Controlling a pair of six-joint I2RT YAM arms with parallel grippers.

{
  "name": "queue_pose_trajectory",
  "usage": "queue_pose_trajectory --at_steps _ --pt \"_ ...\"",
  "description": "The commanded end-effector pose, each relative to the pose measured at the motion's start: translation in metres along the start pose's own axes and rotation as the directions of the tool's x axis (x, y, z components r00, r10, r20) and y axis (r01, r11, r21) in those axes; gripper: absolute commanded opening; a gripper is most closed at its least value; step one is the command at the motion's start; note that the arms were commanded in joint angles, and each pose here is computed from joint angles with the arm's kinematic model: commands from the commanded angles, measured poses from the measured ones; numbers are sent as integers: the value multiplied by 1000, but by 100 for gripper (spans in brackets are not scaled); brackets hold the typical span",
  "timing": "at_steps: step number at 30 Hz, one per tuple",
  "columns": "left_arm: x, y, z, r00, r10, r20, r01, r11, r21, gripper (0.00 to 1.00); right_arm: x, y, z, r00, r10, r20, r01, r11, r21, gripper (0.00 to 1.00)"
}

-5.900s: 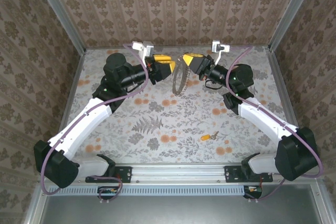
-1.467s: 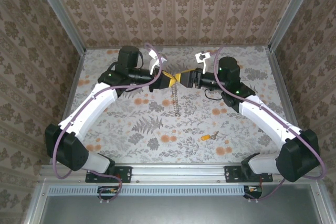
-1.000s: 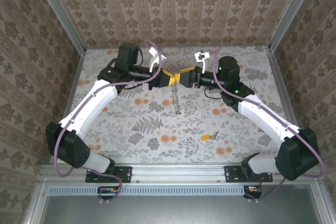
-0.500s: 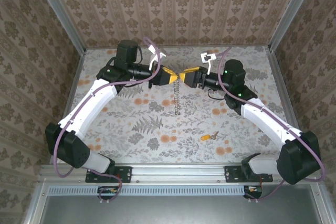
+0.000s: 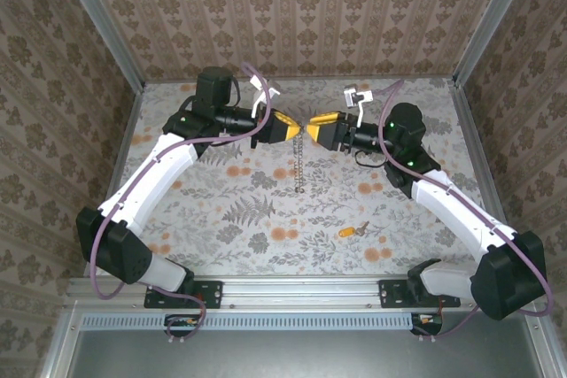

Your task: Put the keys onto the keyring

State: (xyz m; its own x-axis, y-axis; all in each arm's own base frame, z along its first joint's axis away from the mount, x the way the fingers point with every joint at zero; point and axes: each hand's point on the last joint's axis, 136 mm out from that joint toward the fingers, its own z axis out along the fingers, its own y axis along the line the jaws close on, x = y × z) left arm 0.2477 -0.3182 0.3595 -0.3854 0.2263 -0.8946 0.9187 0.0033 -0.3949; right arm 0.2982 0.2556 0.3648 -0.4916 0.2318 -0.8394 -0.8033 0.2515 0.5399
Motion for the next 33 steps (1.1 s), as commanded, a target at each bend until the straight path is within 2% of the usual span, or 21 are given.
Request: queue_pose_trajectory --at_steps 1,8,16,20,22,25,28,29,33 --pt "-14 -8 -3 998 51 28 -51 998 24 0 1 12 3 1000 -18 -18 16 997 -72 46" --pt "-17 -9 -3 998 57 31 -58 998 33 0 7 10 9 999 -7 -42 4 997 -83 43" --pt "-18 -10 -3 998 59 33 -60 997 39 0 9 11 14 999 -5 -51 0 995 -95 34" --pt "-19 -11 -3 998 59 35 -60 997 44 0 9 11 17 999 -7 -52 2 995 -99 26" --pt "-19 -12 -3 998 57 35 -59 997 45 0 9 11 17 999 -7 -50 2 995 -100 19" --pt "-19 -12 -3 998 57 35 -58 997 48 0 7 11 17 999 -11 -46 6 995 -97 1" --pt "-20 -9 -3 998 49 39 -50 998 22 0 6 11 15 999 -20 -39 16 996 -88 0" --pt "-21 -7 -4 998 47 43 -47 999 2 2 5 11 13 999 -25 -33 23 997 -80 0" --pt "-28 -5 -16 994 63 91 -57 996 -69 31 -2 10 2 999 -47 2 47 998 -47 0"
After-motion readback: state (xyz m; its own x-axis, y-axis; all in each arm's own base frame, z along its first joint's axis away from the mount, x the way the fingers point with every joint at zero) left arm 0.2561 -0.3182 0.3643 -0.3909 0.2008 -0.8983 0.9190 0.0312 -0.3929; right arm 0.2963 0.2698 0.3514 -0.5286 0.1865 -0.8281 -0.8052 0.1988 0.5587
